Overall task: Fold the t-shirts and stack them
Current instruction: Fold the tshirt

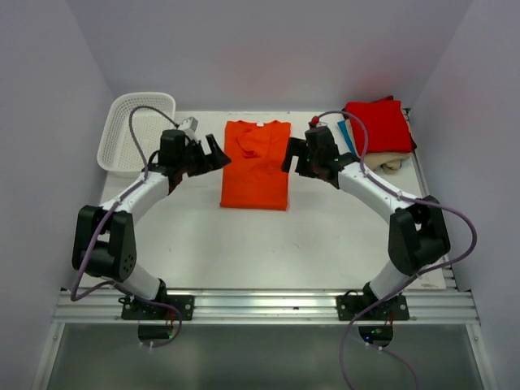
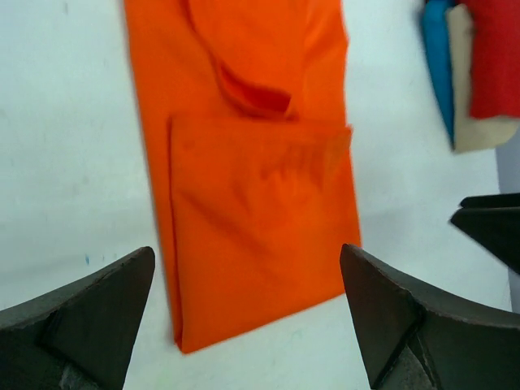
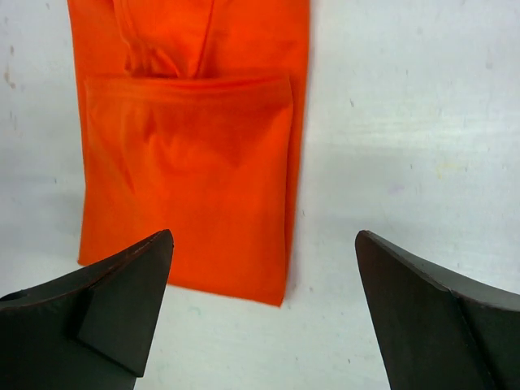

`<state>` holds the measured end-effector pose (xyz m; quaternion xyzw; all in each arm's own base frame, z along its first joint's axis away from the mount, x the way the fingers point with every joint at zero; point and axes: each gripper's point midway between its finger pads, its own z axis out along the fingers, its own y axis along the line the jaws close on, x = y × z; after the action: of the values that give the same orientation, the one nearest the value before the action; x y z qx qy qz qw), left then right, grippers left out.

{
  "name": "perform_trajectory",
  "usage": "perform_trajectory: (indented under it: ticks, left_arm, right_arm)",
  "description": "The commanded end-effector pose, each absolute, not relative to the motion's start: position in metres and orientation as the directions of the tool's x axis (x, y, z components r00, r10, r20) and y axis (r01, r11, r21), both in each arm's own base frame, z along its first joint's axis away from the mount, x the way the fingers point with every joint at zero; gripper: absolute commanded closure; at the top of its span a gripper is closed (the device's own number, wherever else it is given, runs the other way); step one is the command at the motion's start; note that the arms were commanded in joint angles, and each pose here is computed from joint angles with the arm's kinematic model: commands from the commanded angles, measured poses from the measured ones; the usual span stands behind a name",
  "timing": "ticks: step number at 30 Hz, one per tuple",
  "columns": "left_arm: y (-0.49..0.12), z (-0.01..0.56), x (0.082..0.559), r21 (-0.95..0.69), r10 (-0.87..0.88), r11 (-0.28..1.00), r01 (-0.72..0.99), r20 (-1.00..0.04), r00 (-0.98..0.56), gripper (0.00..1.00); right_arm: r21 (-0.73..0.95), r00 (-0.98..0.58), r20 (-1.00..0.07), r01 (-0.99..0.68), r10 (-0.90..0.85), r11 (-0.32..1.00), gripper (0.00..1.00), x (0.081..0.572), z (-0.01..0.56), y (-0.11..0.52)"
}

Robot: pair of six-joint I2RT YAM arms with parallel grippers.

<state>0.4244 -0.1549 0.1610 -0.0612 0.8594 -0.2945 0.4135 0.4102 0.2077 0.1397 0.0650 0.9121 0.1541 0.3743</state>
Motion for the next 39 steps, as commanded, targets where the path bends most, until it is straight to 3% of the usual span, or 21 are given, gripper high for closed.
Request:
perform_trajectory:
  ticks: [1, 8, 16, 24, 28, 39]
  left_arm:
    - [-0.154, 0.108, 0.378, -0.550, -0.283, 0.827, 0.119, -0.589, -0.757, 0.00]
    - [-0.164, 0.069, 0.347, -0.611, -0.262, 0.781, 0.128, -0.507, -0.821, 0.00]
    - [-0.173, 0.051, 0.336, -0.705, -0.270, 0.700, 0.113, -0.408, -0.872, 0.00]
    - [-0.166, 0.016, 0.331, -0.697, -0.279, 0.717, 0.013, -0.304, -0.911, 0.04]
    - [-0.164, 0.003, 0.326, -0.689, -0.281, 0.724, -0.022, -0.266, -0.922, 0.11]
    - [-0.162, -0.016, 0.310, -0.686, -0.295, 0.725, -0.063, -0.226, -0.928, 0.22]
  right_arm:
    - [0.373, -0.723, -0.650, -0.036, 0.233, 0.927, 0.01, 0.386, 0.132, 0.209]
    - [0.513, -0.814, -0.517, -0.048, 0.264, 0.857, 0.07, 0.345, 0.089, 0.226]
    - [0.686, -0.846, -0.396, -0.014, 0.357, 0.727, 0.16, 0.335, 0.075, 0.256]
    - [0.678, -0.849, -0.371, 0.030, 0.378, 0.734, 0.22, 0.338, 0.056, 0.254]
    - [0.659, -0.851, -0.366, 0.049, 0.377, 0.751, 0.25, 0.336, 0.047, 0.250]
    - [0.587, -0.848, -0.365, 0.111, 0.384, 0.802, 0.35, 0.322, 0.020, 0.228]
